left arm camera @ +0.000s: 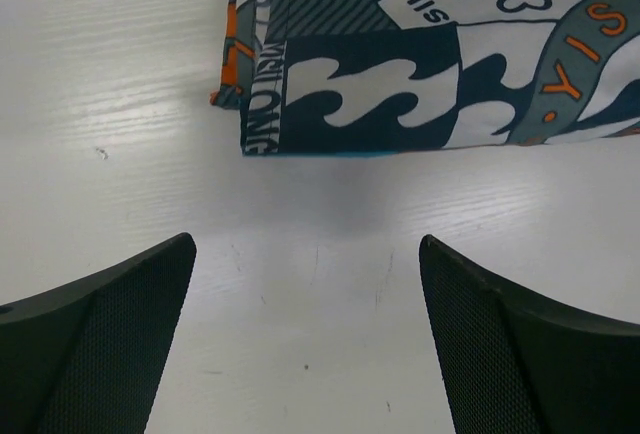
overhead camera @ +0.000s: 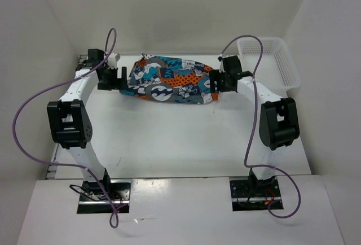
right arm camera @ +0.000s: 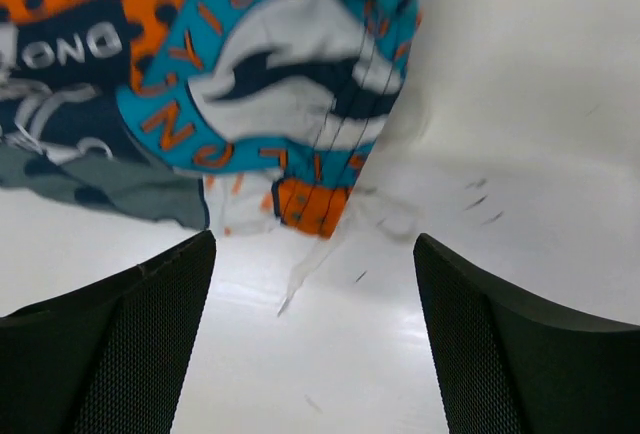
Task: Fold and stack the shorts
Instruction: Fold the shorts
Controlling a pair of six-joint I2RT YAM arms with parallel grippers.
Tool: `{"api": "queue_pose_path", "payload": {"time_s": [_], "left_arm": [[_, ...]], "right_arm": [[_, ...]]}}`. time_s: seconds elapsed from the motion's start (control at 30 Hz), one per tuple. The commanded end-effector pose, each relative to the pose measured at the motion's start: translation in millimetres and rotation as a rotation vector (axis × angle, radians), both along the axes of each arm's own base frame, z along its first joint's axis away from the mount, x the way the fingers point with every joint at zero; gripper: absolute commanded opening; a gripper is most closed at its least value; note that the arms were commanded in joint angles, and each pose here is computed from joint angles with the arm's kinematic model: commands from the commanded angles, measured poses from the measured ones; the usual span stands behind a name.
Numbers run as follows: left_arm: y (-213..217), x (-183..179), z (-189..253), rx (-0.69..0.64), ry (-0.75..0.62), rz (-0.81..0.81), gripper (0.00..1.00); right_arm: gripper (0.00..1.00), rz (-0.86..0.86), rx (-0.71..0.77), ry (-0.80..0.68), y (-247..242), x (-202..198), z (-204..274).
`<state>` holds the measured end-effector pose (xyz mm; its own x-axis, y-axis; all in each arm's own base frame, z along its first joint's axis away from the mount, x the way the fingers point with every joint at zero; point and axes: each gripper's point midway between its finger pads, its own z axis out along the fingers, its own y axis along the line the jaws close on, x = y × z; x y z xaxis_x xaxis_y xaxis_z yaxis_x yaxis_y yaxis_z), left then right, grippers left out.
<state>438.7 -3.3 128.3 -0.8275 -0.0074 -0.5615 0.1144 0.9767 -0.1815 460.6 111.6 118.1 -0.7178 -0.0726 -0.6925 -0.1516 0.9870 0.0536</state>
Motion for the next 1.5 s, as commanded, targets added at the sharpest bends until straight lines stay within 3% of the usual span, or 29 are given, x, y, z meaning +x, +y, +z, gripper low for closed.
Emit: {"api": "queue_pose_path", "payload": {"time_s": [0.0,0.4,0.5,0.6,0.63,0.67,0.7,0.8,0.83,0.9,0.97,1.03,1.13,1.37,1.4,1.43,1.47], "left_arm": [[-4,40,34,0.017,-0.157,-0.020,0.99],[-3,59,-53,0.067,-0.027,-0.005,0.99],[-3,60,-67,0.091,-0.012,0.002,0.99],[-1,61,-76,0.100,0.001,0.008,0.99],[-1,60,-80,0.100,0.001,0.008,0.99],[-1,59,-86,0.100,0.013,0.007,0.99],[1,56,-97,0.110,0.033,0.013,0.99],[3,51,-116,0.118,0.071,0.016,0.83],[3,51,-116,0.118,0.071,0.016,0.61],[1,48,-119,0.107,0.080,0.010,0.38],[0,39,-114,0.107,0.075,0.010,0.09],[-2,31,-105,0.098,0.065,0.005,0.09],[-8,9,-99,0.071,0.093,-0.012,0.00],[-18,-84,-92,0.033,0.202,-0.034,0.00],[-23,-92,-90,0.025,0.202,-0.048,0.06],[-25,-102,-82,0.017,0.195,-0.052,0.21],[-31,-121,-88,0.007,0.241,-0.067,0.61]], "right_arm": [[0.85,-0.017,0.124,0.086,19,-22,-21],[0.82,-0.109,0.222,0.172,38,12,-65],[0.76,-0.168,0.203,0.188,33,18,-81],[0.56,-0.188,0.195,0.190,32,24,-87],[0.48,-0.189,0.194,0.190,32,24,-87],[0.32,-0.189,0.194,0.190,32,24,-87],[0.24,-0.188,0.195,0.188,31,19,-84],[0.03,-0.171,0.158,0.198,23,5,-84],[0.00,-0.121,0.160,0.177,26,2,-71],[0.00,-0.027,0.165,0.187,32,-10,-66],[0.00,0.067,0.202,0.183,26,-18,-50],[0.00,0.152,0.201,0.187,20,-29,-43],[0.00,0.256,0.206,0.209,22,-48,-39],[0.00,0.329,0.151,0.197,14,-77,-34],[0.00,0.328,0.151,0.210,13,-84,-36],[0.10,0.331,0.158,0.240,12,-97,-44],[0.21,0.323,0.165,0.233,12,-103,-40]]}}
